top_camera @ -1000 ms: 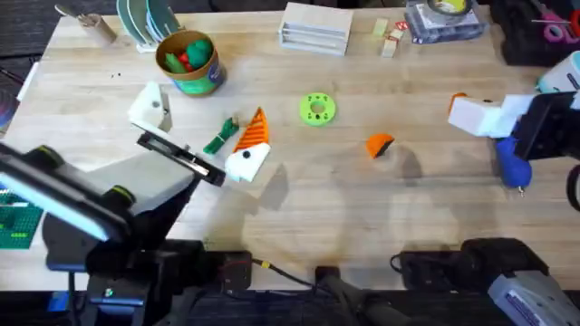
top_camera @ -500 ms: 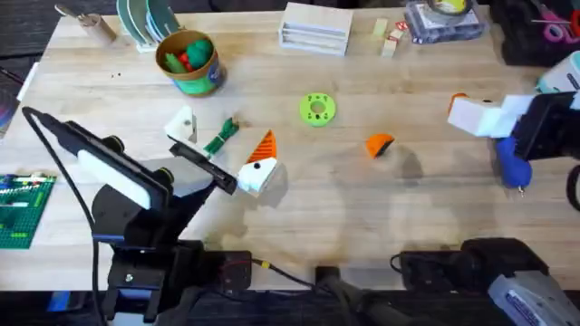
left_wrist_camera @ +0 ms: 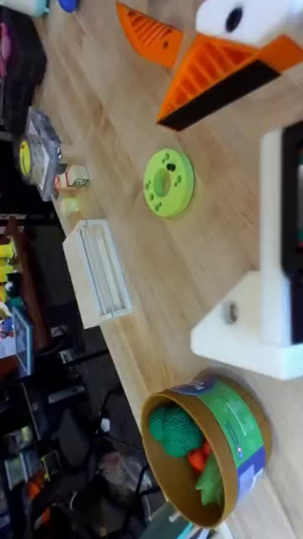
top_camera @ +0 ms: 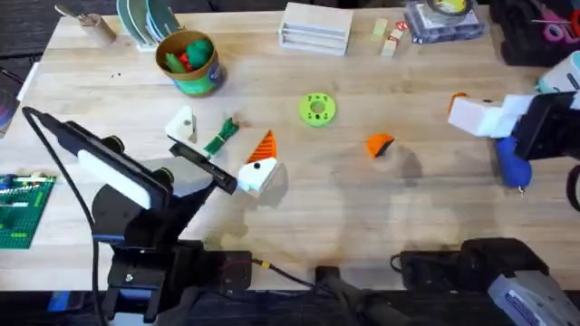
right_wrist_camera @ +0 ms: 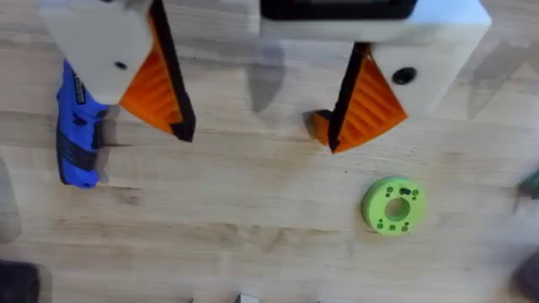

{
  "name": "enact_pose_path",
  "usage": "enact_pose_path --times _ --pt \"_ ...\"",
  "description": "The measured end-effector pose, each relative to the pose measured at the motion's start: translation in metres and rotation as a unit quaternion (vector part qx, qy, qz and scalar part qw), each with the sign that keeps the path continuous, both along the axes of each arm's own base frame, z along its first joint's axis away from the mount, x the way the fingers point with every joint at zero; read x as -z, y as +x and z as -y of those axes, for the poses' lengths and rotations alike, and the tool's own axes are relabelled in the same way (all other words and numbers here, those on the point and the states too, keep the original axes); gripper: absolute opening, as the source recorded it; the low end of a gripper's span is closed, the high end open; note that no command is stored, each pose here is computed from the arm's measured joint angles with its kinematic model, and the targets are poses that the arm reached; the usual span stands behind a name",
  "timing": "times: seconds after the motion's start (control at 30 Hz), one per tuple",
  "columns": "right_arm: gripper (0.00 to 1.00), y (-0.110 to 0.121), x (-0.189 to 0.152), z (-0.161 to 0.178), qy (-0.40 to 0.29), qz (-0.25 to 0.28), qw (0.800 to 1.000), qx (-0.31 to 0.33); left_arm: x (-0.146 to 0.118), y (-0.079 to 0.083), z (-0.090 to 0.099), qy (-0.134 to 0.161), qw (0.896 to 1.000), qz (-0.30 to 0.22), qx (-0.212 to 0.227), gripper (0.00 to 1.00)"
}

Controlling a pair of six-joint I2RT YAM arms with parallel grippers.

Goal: Pick up the gripper from the table and insert it into the empty holder that is missing its gripper. Then pick up a screw, insert it into the mounting hole, and use the screwdriver to tighten it. Finally, clean up the table by picking up the vegetable and placing it into the bucket.

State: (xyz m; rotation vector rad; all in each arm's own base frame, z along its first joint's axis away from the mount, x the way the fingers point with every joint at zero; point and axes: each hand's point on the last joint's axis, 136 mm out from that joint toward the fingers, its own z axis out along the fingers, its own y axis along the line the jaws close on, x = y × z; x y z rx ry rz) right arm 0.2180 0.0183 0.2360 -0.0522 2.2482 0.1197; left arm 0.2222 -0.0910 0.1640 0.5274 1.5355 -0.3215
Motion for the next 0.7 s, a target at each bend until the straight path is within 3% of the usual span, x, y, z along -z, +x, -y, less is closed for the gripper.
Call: enact_pose_path --times 0.7 --pt "0.992 0.0000 0.0000 -0.0001 0.000 0.000 1.000 0.000 -0.0001 -0.0025 0.0041 -0.001 1.000 0.000 0.014 0.993"
